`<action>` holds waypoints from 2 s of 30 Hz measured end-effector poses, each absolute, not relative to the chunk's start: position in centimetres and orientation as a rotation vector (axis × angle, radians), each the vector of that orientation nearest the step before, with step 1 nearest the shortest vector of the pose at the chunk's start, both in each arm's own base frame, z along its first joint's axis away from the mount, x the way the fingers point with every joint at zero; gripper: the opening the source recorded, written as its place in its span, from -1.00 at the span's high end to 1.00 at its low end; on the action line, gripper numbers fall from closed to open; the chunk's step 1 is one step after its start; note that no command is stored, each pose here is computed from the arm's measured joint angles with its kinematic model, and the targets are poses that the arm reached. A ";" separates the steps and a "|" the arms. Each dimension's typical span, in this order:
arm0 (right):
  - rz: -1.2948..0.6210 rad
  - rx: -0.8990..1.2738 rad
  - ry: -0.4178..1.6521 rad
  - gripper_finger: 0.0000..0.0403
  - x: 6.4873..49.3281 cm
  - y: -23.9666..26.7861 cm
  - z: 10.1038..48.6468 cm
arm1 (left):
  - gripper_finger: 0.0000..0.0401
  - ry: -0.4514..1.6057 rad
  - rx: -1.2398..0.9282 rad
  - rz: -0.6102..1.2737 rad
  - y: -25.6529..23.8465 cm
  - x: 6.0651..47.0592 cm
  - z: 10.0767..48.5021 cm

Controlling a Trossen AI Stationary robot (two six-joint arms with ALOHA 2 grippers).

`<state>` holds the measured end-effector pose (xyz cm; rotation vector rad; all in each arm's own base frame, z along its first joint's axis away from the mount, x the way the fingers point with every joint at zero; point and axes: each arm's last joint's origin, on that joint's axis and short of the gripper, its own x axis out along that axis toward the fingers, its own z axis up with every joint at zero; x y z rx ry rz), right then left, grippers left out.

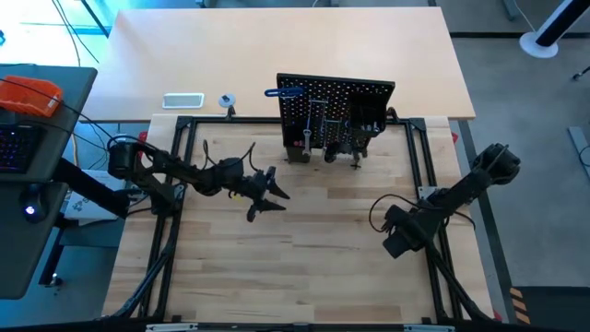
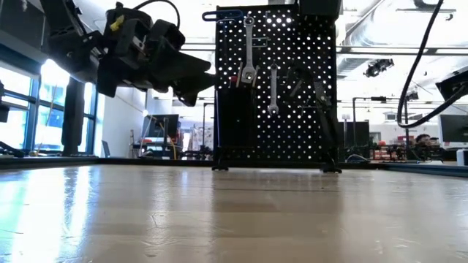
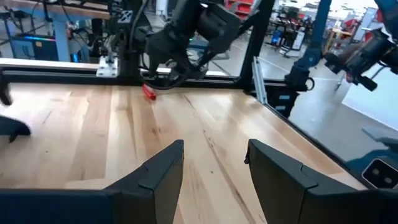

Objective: Hang tools onto peg board
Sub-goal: Put the T-handle wrench on the pegboard

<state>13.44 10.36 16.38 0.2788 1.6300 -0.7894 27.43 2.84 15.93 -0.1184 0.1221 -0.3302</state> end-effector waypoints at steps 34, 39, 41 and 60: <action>-0.871 0.679 1.420 0.30 18.1 7.5 14.0 | 0.14 0.176 -0.079 -0.433 0.0 27.5 15.4; -0.672 0.745 1.164 0.30 21.5 8.5 15.1 | 0.14 0.172 -0.069 -0.429 0.1 27.5 15.4; -0.602 0.762 1.093 0.30 22.5 8.7 15.6 | 0.14 0.172 -0.067 -0.425 0.1 27.5 15.4; -0.345 0.351 1.184 0.30 24.1 13.0 15.6 | 0.14 0.276 -0.072 -0.394 -0.2 27.3 14.4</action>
